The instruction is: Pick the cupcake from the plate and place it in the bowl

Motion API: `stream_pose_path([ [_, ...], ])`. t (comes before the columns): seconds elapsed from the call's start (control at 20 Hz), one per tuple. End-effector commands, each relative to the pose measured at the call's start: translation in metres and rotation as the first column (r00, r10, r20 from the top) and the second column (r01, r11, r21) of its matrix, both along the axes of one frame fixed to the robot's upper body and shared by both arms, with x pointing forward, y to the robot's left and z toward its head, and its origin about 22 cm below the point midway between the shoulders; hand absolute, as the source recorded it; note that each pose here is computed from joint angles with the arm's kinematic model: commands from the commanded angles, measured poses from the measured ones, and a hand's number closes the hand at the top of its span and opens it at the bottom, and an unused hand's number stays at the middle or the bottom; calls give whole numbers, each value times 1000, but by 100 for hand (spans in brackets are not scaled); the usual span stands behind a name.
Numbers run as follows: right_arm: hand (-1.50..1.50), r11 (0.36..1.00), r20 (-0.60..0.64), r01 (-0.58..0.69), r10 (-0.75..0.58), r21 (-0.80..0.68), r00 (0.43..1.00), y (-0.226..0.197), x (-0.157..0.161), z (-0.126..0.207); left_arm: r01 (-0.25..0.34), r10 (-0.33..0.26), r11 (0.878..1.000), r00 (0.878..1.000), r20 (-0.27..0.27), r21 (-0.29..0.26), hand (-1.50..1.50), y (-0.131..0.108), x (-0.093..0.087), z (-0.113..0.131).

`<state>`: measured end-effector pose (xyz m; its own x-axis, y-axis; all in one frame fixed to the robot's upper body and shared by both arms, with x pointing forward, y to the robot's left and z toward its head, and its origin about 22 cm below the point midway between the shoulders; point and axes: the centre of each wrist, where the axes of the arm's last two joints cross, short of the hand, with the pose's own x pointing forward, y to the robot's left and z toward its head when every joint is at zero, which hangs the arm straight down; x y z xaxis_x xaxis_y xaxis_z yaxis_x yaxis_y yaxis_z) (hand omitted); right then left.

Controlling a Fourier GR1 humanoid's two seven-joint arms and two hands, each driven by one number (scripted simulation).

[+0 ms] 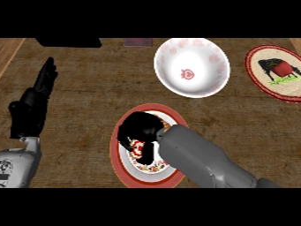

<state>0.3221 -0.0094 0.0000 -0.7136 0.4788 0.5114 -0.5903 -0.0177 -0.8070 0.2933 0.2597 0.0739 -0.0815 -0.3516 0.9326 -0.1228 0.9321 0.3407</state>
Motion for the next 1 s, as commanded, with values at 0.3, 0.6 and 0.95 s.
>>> stream_pose_path([
  [0.3, 150, 901, -83, 404, -395, 161, 915, 36, -103, 27, -4, 4, 1000, 1000, -14, -4, 0, 4, 3, 5],
  [0.6, 150, 743, -98, 515, -528, 427, 843, 48, -129, 95, -30, 30, 1000, 999, -24, -2, 0, 8, -1, -3],
  [0.95, 150, 583, -16, 659, -743, 476, 669, 52, -120, 125, -36, 36, 999, 999, -14, -2, 0, 9, -3, -2],
])
